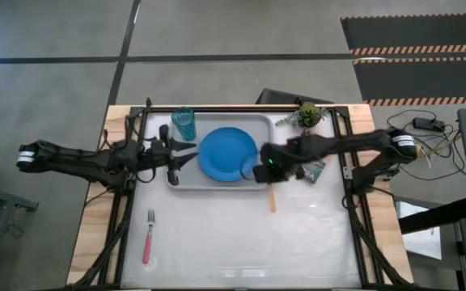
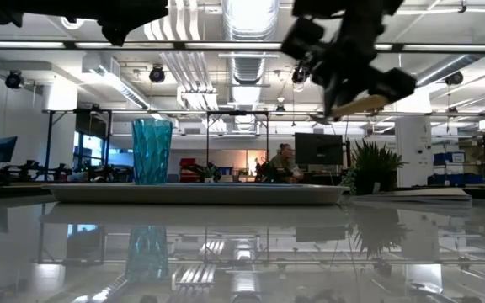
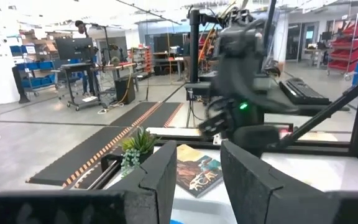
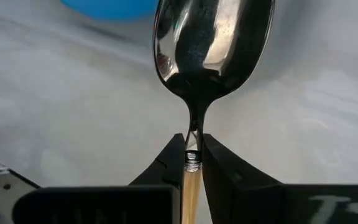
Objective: Pick and place plate/cup/fork/spoon on tray
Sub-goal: Put the yellow spoon to the right side of the blue plate on the gray tray
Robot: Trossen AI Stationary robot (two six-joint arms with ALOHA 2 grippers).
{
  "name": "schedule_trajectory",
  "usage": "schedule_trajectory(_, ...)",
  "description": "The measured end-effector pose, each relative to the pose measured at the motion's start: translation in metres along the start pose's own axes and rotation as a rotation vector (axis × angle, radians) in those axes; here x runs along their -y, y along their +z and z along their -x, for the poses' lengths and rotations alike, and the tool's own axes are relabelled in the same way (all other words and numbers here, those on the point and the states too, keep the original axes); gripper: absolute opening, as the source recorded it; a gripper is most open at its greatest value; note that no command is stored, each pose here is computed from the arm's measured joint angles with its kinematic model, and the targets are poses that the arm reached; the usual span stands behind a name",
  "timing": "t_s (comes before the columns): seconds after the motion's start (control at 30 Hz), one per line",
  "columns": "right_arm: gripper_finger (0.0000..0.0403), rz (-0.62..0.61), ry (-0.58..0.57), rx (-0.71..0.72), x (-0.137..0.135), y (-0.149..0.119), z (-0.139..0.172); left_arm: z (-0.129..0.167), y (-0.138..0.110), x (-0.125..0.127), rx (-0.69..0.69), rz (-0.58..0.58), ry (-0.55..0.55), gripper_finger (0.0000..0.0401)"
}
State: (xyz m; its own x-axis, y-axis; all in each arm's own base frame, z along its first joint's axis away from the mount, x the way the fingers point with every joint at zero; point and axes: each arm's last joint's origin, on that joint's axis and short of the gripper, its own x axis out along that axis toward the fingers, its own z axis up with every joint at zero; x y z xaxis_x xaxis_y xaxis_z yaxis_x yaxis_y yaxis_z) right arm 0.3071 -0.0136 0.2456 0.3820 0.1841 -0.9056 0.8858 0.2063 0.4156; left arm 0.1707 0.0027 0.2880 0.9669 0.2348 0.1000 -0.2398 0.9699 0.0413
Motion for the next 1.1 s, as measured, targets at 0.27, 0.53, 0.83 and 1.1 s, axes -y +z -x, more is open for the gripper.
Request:
schedule_trajectory(0.27, 0.0022, 0.014, -0.008, -0.04, -0.012, 0.068, -0.008, 0.006, 0.002, -0.002, -0.006, -0.043, 0.0, 0.0108)
schedule_trajectory(0.53, 0.0022, 0.001, -0.069, -0.045, 0.008, 0.122, -0.022, 0.01, 0.004, -0.003, 0.003, -0.046, 0.0, 0.0108)
schedule_trajectory(0.83, 0.0022, -0.027, -0.107, -0.043, 0.034, 0.159, -0.034, 0.01, 0.003, -0.003, -0.005, -0.049, 0.0, 0.0108)
schedule_trajectory(1.1, 0.0022, -0.024, -0.113, -0.043, 0.04, 0.168, -0.043, 0.009, 0.003, -0.003, -0.008, -0.051, -0.001, 0.0108)
